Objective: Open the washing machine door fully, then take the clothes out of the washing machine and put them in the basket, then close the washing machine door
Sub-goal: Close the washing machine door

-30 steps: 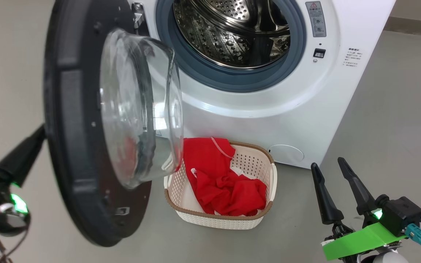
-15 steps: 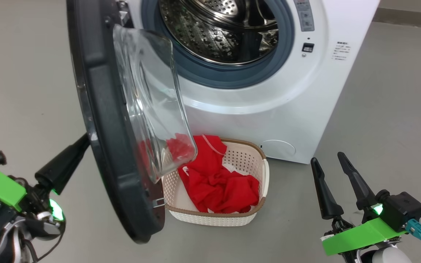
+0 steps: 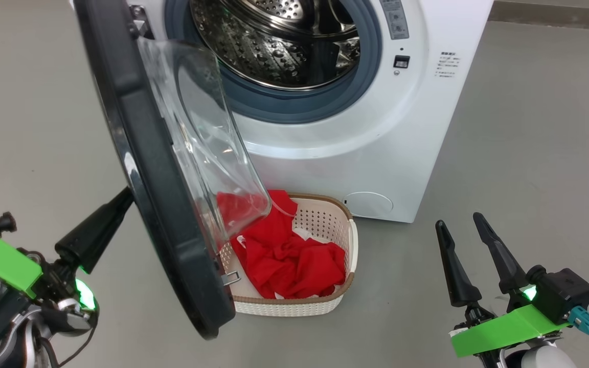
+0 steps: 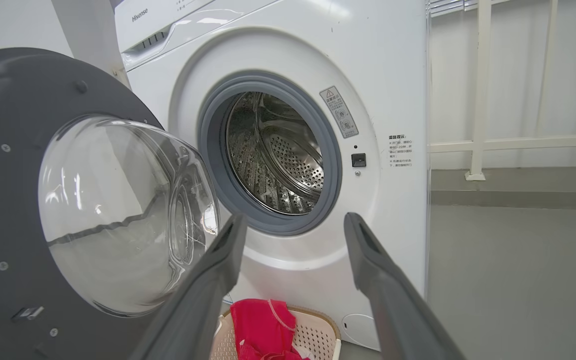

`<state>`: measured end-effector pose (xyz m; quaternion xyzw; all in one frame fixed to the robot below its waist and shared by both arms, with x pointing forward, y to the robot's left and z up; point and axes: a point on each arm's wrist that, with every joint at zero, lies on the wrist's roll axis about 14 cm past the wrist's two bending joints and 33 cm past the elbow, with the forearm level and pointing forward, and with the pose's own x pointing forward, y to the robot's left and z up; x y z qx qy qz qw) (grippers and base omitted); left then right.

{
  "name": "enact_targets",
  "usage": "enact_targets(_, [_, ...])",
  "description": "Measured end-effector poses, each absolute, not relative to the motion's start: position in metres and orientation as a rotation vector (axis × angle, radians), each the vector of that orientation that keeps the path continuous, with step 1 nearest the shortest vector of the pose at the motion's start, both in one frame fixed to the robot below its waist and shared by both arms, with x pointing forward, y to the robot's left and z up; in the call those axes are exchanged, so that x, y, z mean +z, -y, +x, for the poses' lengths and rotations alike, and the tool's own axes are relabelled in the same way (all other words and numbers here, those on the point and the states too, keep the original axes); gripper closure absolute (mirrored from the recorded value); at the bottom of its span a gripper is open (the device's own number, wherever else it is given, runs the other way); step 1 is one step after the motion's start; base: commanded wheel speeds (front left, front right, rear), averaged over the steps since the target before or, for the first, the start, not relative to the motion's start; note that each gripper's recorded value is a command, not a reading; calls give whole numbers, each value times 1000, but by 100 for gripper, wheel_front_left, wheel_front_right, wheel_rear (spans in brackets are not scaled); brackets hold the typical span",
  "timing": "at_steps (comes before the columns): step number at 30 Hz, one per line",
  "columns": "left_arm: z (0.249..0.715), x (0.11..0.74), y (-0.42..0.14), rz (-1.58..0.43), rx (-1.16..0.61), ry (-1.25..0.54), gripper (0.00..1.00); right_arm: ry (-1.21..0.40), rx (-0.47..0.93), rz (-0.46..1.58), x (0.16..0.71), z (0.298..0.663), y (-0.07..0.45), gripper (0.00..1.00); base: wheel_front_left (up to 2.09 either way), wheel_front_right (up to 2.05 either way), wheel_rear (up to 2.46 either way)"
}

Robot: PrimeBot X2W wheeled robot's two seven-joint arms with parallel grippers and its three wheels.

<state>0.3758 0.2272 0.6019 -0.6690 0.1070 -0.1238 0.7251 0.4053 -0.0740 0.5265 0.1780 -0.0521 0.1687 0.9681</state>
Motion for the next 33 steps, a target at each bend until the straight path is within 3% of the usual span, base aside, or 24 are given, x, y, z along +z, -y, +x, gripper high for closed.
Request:
enact_targets(6, [377, 601, -231, -1491, -265, -209, 99, 102, 332, 362, 525, 406, 77, 0, 0, 0, 0])
enact_targets(7, [377, 602, -234, -1480, -259, -193, 30, 102, 333, 363, 525, 406, 76, 0, 0, 0, 0])
enact_targets(8, [377, 602, -237, -1474, -252, -177, 0, 101, 334, 363, 525, 406, 76, 0, 0, 0, 0])
enact_targets(11, [375, 600, -257, -1367, -180, -95, 0, 99, 339, 364, 524, 407, 74, 0, 0, 0, 0])
enact_targets(21, [355, 580, -332, -692, 202, 144, 0, 97, 353, 368, 524, 411, 68, 0, 0, 0, 0])
enact_targets(30, [343, 563, -318, -267, 220, 222, 0, 96, 368, 369, 524, 412, 63, 0, 0, 0, 0])
enact_targets(33, [343, 559, -312, -226, 212, 234, 0, 96, 373, 369, 525, 411, 62, 0, 0, 0, 0])
